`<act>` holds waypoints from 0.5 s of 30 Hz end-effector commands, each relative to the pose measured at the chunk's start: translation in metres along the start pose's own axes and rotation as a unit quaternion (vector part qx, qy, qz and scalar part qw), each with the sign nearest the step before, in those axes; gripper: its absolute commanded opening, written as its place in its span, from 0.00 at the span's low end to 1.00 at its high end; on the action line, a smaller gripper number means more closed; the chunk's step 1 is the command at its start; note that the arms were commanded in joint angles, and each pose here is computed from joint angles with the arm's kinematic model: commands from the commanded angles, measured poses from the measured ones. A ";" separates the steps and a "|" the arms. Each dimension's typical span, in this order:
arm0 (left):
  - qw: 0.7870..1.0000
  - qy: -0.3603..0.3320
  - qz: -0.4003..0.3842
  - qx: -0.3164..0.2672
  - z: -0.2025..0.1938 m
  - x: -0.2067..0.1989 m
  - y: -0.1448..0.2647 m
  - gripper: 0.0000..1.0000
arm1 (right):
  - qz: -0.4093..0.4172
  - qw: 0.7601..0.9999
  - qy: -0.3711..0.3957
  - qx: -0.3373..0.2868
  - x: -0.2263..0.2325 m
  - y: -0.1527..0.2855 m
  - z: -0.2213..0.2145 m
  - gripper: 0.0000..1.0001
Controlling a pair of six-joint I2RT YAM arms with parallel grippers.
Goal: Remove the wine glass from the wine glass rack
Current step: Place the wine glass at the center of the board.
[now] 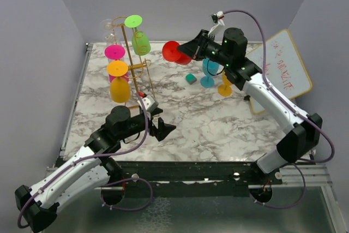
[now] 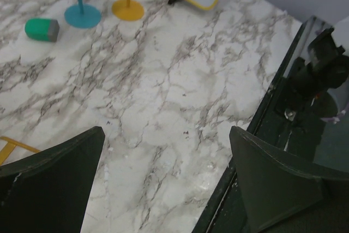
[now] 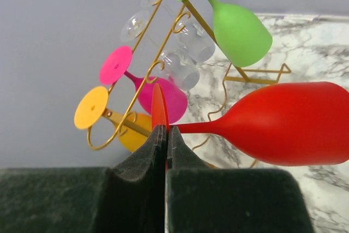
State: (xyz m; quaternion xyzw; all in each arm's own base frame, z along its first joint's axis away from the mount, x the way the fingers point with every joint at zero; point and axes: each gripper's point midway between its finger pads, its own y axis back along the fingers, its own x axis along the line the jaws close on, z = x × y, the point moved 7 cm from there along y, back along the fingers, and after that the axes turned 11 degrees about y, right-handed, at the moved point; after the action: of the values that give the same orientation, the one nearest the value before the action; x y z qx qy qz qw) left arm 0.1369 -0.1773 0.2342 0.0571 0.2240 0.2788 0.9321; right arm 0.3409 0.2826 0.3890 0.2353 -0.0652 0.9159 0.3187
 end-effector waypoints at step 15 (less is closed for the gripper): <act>0.985 0.051 -0.117 -0.113 0.034 -0.032 -0.002 0.97 | 0.064 0.985 0.145 0.074 0.017 0.124 -0.071 0.01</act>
State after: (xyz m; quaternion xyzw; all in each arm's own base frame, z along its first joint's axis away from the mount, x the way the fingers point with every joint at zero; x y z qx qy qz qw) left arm 0.1311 -0.1902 0.2663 -0.0447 0.2306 0.2202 0.9467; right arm 0.2400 0.2175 0.3665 0.1117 -0.0136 0.9508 0.2886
